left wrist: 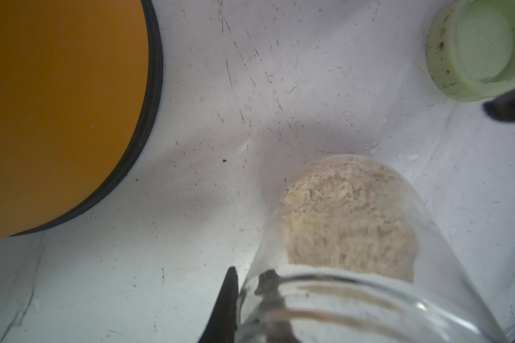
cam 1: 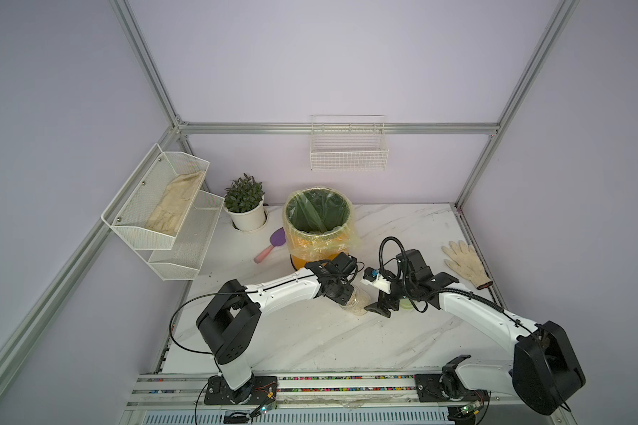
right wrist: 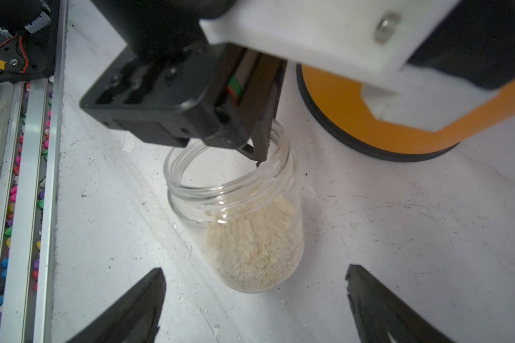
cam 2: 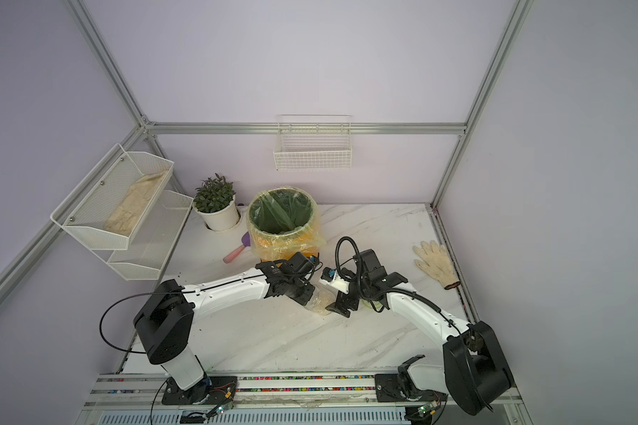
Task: Empty expired oatmeal from jars
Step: Pick up the jar from the center of the board.
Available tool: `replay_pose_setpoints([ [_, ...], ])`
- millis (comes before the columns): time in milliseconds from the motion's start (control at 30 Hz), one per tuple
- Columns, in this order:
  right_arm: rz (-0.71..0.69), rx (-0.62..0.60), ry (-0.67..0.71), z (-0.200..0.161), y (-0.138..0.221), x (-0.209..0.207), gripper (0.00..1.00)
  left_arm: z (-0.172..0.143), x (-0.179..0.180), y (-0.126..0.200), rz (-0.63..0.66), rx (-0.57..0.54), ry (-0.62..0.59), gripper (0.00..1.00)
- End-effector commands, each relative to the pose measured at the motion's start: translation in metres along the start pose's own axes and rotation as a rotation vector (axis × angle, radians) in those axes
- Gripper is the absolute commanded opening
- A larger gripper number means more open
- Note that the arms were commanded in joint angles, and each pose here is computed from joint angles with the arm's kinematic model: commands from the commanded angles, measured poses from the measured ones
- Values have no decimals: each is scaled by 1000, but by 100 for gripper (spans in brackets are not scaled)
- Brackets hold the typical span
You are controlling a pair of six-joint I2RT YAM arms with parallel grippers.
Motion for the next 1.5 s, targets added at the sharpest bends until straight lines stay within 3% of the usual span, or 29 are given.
replay_pose_setpoints([
  [0,-24,-67,119,12,0,-8,97,32,-14,26,-111,-159,3,0],
  [567,23,-174,119,26,1,-5,97,44,-13,54,-231,-296,25,0],
  [1200,0,-132,115,20,-11,-15,97,50,-12,74,-303,-381,60,0],
  [1367,1,-130,116,20,-10,-15,90,49,-12,74,-309,-378,66,0],
  [1467,27,-129,104,21,-12,-15,80,50,-12,73,-309,-376,68,0],
])
Point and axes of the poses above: each gripper's point midway between its finger pads, its own y axis back along the fingers, its own x axis along the line the jaws close on, z = x × y, the point moved 6 cm from there along y, back along the fingers, and after that the axes turned 6 degrees about y, right-handed, at the moved point
